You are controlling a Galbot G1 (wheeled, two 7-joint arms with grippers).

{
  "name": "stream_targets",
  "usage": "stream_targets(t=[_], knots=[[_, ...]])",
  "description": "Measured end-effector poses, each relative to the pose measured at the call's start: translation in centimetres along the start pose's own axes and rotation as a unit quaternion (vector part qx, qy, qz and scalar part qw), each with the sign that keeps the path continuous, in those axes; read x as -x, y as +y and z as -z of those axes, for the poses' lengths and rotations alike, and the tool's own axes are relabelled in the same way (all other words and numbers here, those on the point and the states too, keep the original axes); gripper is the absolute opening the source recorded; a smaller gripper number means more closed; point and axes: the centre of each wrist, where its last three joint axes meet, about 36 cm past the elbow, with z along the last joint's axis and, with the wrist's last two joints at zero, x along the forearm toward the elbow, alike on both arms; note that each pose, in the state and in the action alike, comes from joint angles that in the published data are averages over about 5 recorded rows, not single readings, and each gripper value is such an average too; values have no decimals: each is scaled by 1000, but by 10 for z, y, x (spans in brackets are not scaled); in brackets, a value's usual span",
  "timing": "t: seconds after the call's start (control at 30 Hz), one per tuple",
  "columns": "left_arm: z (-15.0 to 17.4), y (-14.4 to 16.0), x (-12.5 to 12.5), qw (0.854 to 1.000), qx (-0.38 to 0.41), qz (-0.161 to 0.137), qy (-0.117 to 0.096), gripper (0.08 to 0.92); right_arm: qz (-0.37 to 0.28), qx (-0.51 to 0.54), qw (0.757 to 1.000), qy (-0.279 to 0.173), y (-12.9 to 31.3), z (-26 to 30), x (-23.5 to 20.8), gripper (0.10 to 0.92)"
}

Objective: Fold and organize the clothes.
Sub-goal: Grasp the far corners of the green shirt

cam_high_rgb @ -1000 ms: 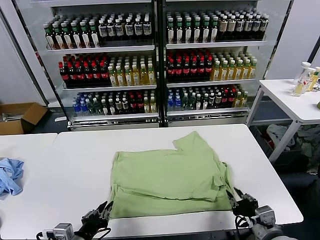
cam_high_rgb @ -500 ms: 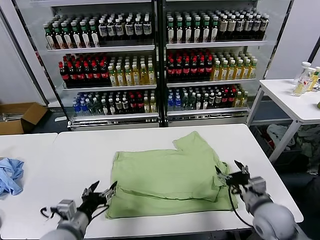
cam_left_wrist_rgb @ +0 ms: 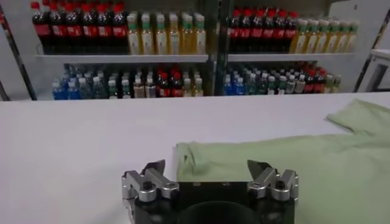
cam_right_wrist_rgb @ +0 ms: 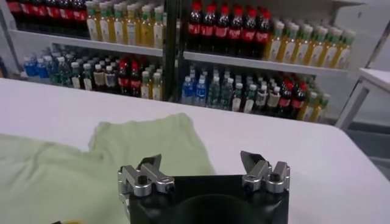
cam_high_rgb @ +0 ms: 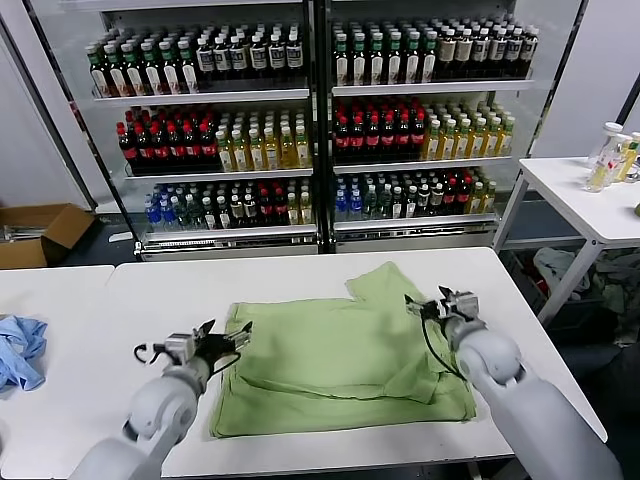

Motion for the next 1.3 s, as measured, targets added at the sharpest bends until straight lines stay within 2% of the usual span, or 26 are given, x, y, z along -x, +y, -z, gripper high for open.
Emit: stream_targets(t=[0.27, 0.6, 0.73, 1.3], knots=[[16, 11, 41, 1000, 12, 16, 21, 823, -3, 8, 1000, 23, 7, 21, 44, 823], [25, 20, 58, 999, 5, 21, 43, 814, -4, 21, 998, 56, 15, 30, 80, 807], [26, 23, 60, 999, 1, 19, 51, 732, -1, 25, 997, 68, 17, 28, 88, 714], [24, 29, 62, 996, -43, -12, 73, 238, 13, 30, 996, 83, 17, 21, 96, 221]])
